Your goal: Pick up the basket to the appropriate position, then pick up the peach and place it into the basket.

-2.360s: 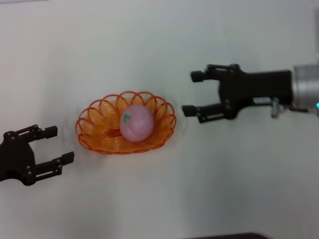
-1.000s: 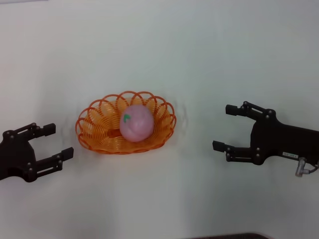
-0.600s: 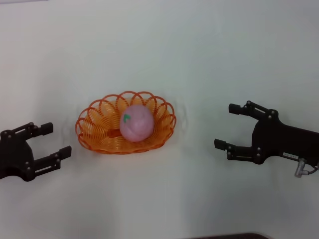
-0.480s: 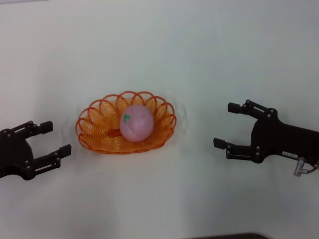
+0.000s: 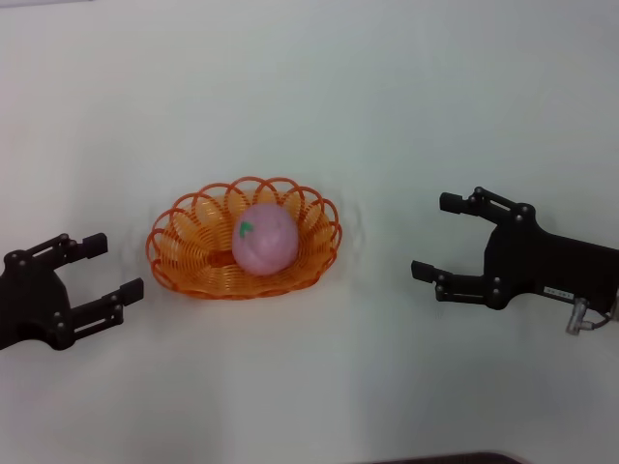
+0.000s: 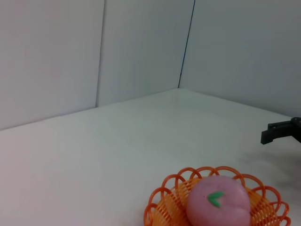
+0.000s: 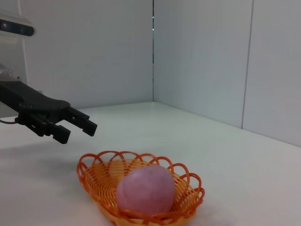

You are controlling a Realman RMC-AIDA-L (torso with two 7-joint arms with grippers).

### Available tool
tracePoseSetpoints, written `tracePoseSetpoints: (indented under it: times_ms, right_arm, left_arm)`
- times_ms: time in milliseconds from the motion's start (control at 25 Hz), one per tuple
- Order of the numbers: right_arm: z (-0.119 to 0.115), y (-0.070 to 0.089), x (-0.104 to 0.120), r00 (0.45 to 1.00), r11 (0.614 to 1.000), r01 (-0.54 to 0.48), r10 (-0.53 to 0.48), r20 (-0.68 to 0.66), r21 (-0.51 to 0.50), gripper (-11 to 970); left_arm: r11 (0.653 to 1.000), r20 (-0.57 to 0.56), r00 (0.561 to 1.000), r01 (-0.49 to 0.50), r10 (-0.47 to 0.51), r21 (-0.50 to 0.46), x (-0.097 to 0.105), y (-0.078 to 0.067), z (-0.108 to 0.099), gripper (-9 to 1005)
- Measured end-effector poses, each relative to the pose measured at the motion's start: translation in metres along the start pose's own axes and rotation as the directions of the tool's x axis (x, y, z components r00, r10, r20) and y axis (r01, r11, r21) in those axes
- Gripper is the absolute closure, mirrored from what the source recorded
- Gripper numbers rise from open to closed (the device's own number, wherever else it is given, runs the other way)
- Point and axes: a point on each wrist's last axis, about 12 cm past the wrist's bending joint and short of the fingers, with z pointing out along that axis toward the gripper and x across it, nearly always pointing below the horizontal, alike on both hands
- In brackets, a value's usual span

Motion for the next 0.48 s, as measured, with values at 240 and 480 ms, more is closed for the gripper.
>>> tracePoseSetpoints:
  times_ms: [240, 480]
  right_arm:
    - [0.0054, -0.0021, -0.0031, 1.000, 1.000, 0.002, -0.001, 0.008, -0.009, 13]
    - [0.0075, -0.0026, -0.0039, 1.000, 1.000, -0.004, 0.004, 0.015, -0.009, 14]
  left_arm:
    - [1.000, 0.002, 1.000, 0.001, -0.001, -0.004, 0.0002, 0.0003, -0.0005, 245]
    - [1.000, 0.007, 1.000, 0.005, -0.005, -0.016, 0.0007, 0.0008, -0.0023, 245]
